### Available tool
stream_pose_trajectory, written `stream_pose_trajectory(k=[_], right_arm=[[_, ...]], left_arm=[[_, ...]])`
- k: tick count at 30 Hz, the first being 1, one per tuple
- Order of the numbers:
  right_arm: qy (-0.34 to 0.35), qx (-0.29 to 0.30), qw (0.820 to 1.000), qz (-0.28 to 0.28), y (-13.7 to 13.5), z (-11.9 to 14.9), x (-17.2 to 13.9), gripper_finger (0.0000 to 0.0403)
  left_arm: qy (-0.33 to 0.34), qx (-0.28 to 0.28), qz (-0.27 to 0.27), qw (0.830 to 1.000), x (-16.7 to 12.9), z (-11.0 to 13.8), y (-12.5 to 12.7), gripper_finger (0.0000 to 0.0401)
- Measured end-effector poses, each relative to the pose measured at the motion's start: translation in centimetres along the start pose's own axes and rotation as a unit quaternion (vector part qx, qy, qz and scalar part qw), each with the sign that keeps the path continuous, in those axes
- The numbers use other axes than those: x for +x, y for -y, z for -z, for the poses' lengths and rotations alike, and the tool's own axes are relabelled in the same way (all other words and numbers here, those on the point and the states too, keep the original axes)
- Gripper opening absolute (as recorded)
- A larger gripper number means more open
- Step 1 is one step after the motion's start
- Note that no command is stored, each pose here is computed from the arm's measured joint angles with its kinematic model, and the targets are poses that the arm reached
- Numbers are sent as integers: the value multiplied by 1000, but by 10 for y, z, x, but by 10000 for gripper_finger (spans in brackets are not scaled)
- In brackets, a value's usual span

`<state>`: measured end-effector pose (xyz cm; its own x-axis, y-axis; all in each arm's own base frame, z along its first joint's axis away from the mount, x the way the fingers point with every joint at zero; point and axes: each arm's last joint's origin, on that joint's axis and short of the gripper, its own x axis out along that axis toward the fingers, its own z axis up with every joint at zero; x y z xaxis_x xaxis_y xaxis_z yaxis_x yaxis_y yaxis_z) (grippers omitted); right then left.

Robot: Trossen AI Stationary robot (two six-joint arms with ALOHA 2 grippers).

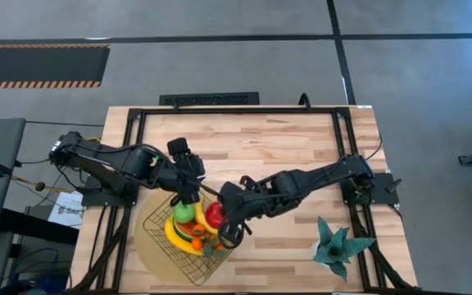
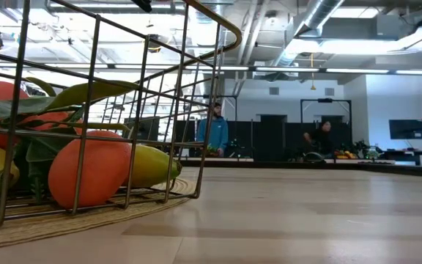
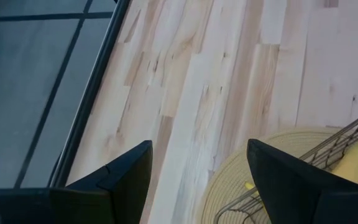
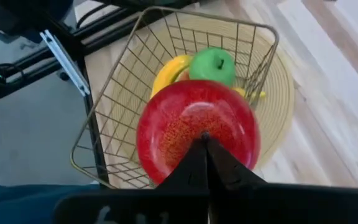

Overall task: Build produce basket
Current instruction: Put the red apple into the gold wire basket

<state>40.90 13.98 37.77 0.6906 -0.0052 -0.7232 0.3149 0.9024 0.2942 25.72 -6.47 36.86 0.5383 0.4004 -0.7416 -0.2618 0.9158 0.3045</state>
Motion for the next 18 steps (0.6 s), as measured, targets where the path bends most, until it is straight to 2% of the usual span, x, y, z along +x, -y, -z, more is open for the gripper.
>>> stream_pose_trajectory(k=[3,6,14,18], right_arm=[[-2,-1,1000,-5,-5,4,0,0],[-6,5,1000,-10,-14,11,16,0],[-64,3,998,14,-25,41,78,0],[-89,9,996,17,-25,51,99,0]], left_arm=[[-5,4,-1,1000,1,1,0,249],[-10,13,-2,1000,1,2,0,249],[-26,25,4,999,2,4,1,249],[-36,29,11,999,2,6,1,249]])
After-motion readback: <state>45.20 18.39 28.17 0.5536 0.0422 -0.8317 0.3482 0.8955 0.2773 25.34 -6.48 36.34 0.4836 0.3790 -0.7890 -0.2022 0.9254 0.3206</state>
